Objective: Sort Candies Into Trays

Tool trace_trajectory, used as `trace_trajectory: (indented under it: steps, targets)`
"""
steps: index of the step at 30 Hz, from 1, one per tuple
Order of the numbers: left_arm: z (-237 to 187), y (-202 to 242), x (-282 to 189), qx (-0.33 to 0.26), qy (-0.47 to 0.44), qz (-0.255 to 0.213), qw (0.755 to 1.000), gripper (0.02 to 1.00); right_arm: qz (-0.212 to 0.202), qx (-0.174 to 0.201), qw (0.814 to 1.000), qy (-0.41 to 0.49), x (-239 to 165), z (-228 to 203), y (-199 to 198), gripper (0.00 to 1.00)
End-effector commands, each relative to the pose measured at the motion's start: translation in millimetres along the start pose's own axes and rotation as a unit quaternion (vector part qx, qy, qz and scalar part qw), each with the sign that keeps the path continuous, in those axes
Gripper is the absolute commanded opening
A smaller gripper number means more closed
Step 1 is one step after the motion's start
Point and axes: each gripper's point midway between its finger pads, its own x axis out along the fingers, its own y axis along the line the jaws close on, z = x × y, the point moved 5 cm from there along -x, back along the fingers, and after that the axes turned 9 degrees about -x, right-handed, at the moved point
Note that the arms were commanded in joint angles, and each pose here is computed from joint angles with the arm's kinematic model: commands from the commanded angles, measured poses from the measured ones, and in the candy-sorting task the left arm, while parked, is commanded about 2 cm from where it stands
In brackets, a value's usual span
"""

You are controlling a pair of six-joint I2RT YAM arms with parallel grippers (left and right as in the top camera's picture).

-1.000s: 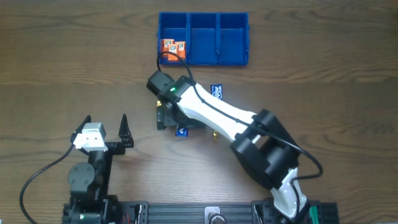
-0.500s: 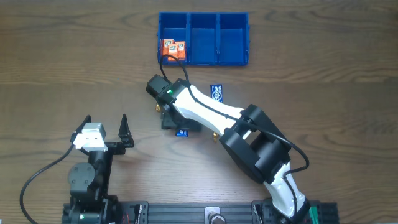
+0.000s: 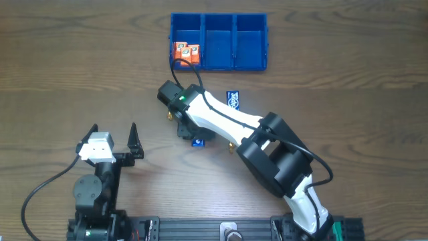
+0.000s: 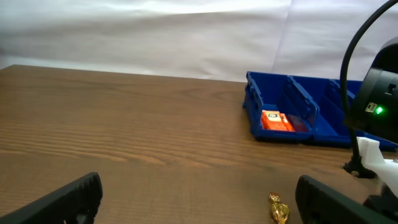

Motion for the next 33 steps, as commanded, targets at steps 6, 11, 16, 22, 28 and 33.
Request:
trace_trajectory:
  steps: [6, 11, 16, 22, 28, 33]
  targets:
    - [-14.2, 5.6, 1.2, 0.002, 0.024, 0.012, 1.0, 0.998, -0.041, -0.016, 0.989, -0.14, -146.5, 72.0, -66.7, 0.281]
    - [-14.1, 5.6, 1.2, 0.002, 0.024, 0.012, 1.0, 0.998, -0.033, -0.003, 0.978, -0.206, -191.3, 120.7, -92.7, 0.281]
    - [-14.1, 5.5, 1.2, 0.002, 0.023, 0.012, 1.0, 0.998, -0.03, 0.017, 0.96, -0.279, -201.1, 173.2, -106.6, 0.281]
    - [-14.1, 5.6, 1.2, 0.002, 0.024, 0.012, 1.0, 0.998, -0.023, 0.023, 0.95, -0.311, -169.2, 214.6, -102.1, 0.281]
    - [-14.2, 5.6, 1.2, 0.002, 0.024, 0.012, 1.0, 0.996, -0.04, 0.033, 0.951, -0.304, -133.2, 232.8, -107.4, 0.281]
    - [-14.2, 5.6, 1.2, 0.002, 0.024, 0.012, 1.0, 0.996, -0.051, 0.036, 0.952, -0.3, -118.5, 238.4, -109.8, 0.31]
